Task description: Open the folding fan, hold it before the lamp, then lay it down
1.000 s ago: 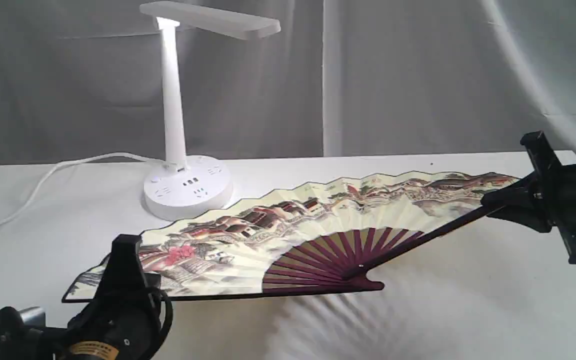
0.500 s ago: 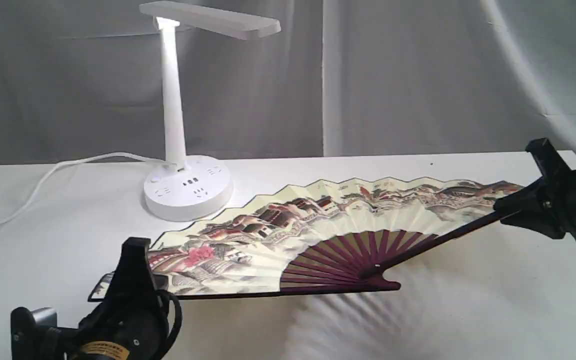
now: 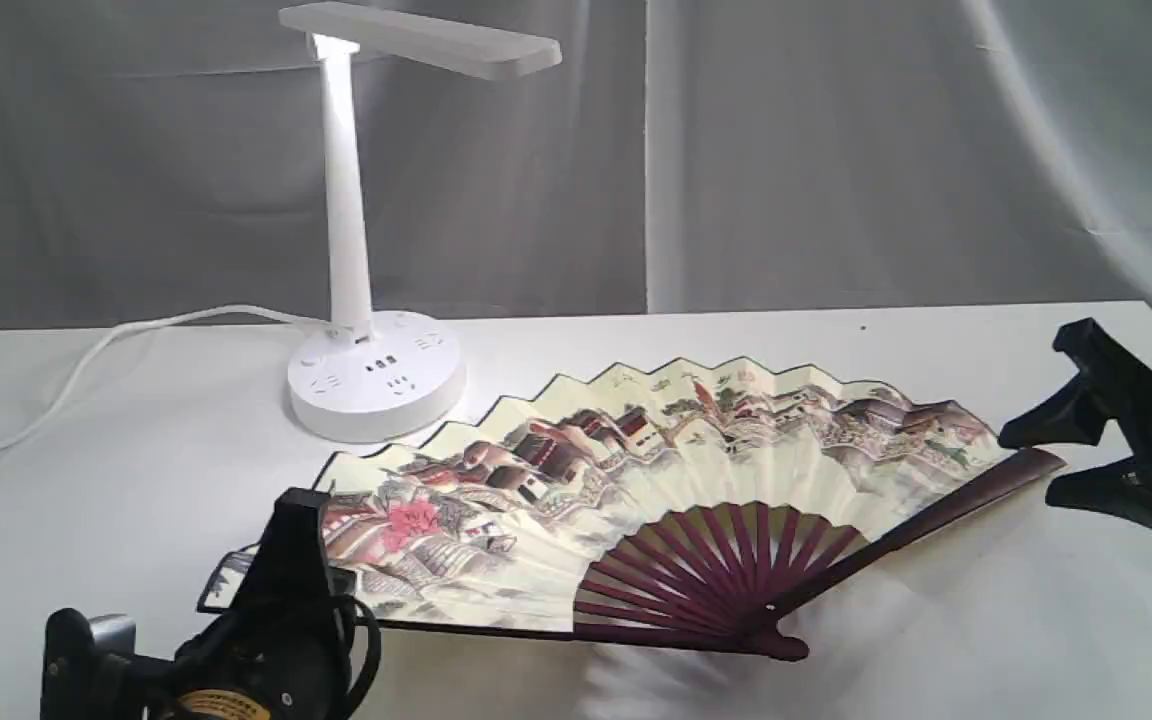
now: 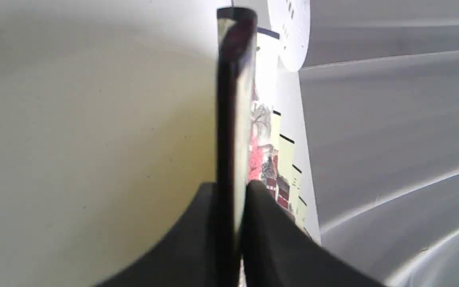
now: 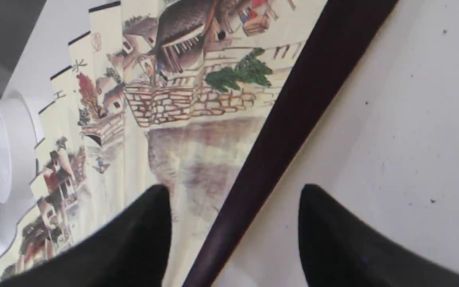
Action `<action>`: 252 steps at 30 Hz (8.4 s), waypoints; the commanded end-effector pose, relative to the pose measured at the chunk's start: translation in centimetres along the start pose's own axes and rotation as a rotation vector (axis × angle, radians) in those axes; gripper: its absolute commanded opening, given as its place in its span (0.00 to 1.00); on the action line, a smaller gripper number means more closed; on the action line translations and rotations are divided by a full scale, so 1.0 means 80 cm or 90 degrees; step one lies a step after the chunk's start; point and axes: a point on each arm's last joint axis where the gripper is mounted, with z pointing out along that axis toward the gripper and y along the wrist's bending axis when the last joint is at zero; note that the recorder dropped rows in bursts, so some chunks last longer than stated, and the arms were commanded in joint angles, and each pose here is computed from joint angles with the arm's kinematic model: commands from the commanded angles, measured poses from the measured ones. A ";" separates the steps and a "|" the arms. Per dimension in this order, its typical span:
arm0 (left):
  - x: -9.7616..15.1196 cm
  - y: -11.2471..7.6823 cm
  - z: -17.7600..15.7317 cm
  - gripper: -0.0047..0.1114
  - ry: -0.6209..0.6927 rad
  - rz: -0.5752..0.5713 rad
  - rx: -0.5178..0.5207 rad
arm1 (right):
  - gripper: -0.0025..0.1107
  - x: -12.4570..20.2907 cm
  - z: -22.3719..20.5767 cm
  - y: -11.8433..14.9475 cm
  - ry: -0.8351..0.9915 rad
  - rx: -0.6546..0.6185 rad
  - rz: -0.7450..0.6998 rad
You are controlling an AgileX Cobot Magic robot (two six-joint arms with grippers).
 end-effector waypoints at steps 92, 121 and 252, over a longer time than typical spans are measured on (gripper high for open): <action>0.053 -0.057 -0.061 0.05 0.459 0.949 0.077 | 0.02 0.039 -0.068 0.066 0.098 0.117 -0.306; 0.096 -0.140 -0.109 0.05 0.807 1.029 0.134 | 0.02 0.042 -0.070 0.062 0.124 0.132 -0.318; -0.214 -0.147 -0.491 0.04 -0.146 0.863 0.109 | 0.02 0.397 -0.413 0.131 -0.468 0.239 -0.607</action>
